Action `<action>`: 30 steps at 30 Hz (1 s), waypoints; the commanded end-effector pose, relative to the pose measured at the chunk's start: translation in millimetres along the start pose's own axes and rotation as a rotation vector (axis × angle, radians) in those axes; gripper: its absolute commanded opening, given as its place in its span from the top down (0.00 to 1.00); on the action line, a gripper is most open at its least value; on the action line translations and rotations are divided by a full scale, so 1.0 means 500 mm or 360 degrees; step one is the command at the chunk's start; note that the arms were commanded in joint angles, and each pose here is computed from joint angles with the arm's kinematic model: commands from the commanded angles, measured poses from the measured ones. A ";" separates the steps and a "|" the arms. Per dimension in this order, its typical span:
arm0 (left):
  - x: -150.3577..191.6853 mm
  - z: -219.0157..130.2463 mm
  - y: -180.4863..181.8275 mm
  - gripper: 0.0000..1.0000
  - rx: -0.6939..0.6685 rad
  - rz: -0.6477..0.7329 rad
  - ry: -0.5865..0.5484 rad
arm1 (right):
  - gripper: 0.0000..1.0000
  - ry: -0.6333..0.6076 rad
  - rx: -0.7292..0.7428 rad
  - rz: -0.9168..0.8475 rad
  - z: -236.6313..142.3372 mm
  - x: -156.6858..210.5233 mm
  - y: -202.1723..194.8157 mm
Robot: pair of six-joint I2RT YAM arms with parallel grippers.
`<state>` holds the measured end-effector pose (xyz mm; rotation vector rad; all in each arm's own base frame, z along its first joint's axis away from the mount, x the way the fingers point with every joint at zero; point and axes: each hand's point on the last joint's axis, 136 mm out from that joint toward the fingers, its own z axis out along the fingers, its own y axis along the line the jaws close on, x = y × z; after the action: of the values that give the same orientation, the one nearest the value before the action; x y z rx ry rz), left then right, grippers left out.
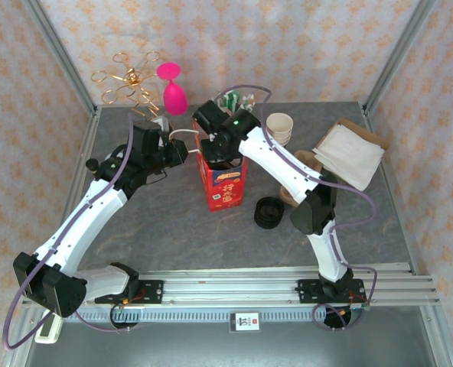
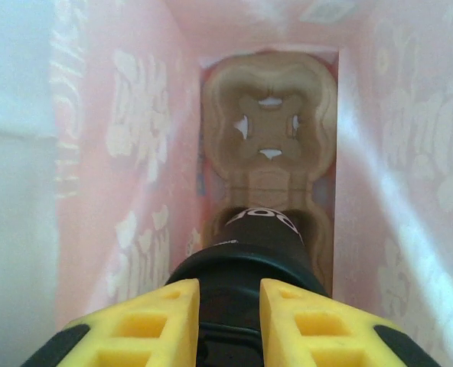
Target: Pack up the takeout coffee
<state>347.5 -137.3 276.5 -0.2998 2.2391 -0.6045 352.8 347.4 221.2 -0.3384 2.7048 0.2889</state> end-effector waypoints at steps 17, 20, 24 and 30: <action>-0.001 0.002 0.000 0.87 -0.0029 0.0029 0.0003 | 0.75 0.0092 0.0069 -0.0059 -0.028 0.061 -0.004; 0.000 0.001 0.008 0.89 -0.0055 0.0034 0.0000 | 0.76 0.0112 0.0087 -0.0068 -0.012 0.070 -0.011; 0.004 0.002 0.012 0.90 -0.0064 0.0037 0.0005 | 0.76 0.0098 0.0102 -0.0055 0.002 0.058 -0.020; 0.003 -0.001 0.011 0.90 -0.0066 0.0048 0.0013 | 0.76 0.0051 0.0113 -0.0021 0.015 0.028 -0.035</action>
<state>348.1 -136.1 273.9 -0.3042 2.2459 -0.5920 334.4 334.3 193.0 -0.3707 2.7924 0.1923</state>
